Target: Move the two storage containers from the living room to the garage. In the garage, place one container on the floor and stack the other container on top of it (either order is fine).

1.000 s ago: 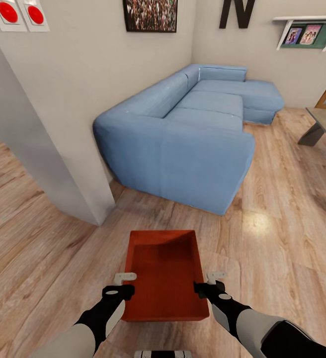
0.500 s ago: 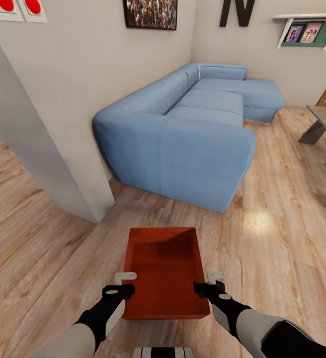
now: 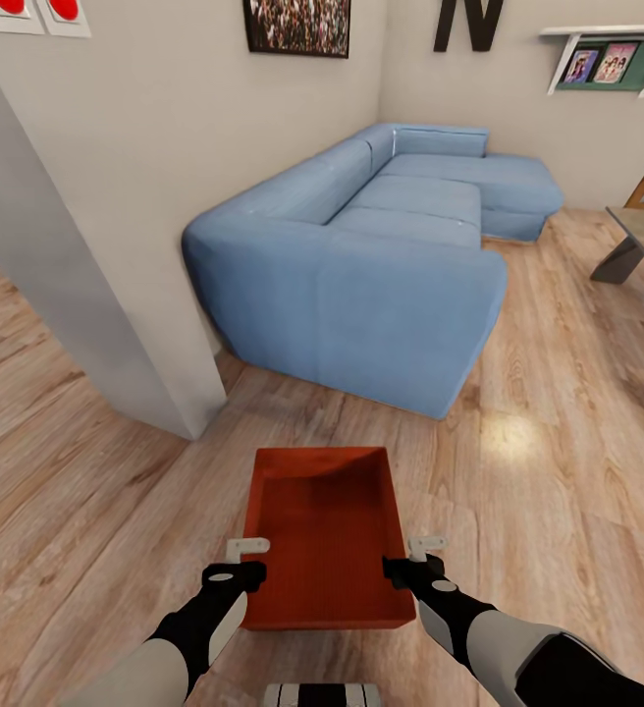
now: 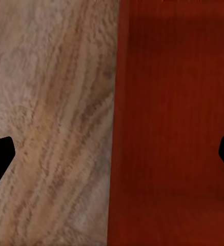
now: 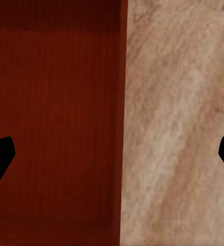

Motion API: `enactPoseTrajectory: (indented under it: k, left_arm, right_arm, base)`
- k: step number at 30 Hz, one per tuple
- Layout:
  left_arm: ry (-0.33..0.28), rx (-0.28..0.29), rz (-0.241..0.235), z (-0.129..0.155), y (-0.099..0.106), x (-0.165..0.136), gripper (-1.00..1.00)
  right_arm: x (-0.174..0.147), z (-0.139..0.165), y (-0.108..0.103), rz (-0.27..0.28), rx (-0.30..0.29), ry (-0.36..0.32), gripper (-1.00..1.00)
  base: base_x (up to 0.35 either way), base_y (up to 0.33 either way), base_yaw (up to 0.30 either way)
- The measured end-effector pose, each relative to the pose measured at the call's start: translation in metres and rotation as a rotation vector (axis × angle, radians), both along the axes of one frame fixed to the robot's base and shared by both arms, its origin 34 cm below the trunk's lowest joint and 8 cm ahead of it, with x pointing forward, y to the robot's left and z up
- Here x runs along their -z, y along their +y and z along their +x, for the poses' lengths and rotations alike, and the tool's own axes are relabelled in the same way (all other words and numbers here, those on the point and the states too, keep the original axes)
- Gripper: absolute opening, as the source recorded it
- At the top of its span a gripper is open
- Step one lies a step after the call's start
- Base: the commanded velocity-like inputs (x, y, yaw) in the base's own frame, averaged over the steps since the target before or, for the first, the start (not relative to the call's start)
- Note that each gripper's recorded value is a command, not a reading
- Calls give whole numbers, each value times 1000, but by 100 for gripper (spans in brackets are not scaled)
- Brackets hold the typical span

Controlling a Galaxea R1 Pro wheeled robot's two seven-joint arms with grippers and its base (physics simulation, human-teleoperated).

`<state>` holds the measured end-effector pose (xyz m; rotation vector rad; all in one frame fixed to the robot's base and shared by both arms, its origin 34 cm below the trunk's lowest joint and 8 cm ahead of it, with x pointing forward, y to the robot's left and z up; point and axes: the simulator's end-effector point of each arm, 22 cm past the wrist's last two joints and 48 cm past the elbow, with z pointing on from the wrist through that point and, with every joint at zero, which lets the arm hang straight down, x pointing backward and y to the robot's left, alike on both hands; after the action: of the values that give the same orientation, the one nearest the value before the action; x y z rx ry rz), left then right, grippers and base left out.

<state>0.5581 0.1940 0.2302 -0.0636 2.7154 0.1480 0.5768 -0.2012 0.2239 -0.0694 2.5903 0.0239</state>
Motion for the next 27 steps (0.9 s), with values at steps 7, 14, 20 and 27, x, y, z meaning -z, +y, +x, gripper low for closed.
enactPoseTrajectory:
  k: [7,14,20,27]
  left_arm:
    - [-2,-1,-1,0,0,2,100]
    - [-5,-2,0,1,0,1,100]
    - [-30,-5,-1,7,0,-1,100]
    - [-38,-3,0,9,0,-3,100]
  right_arm:
    - [2,-1,0,-1,-2,0,100]
    - [2,0,0,-2,-5,-1,100]
    - [2,0,0,-2,-7,-1,100]
    - [2,0,0,-3,-8,-1,100]
  base:
    - [0,0,0]
    - [0,0,0]
    - [0,0,0]
    - [0,0,0]
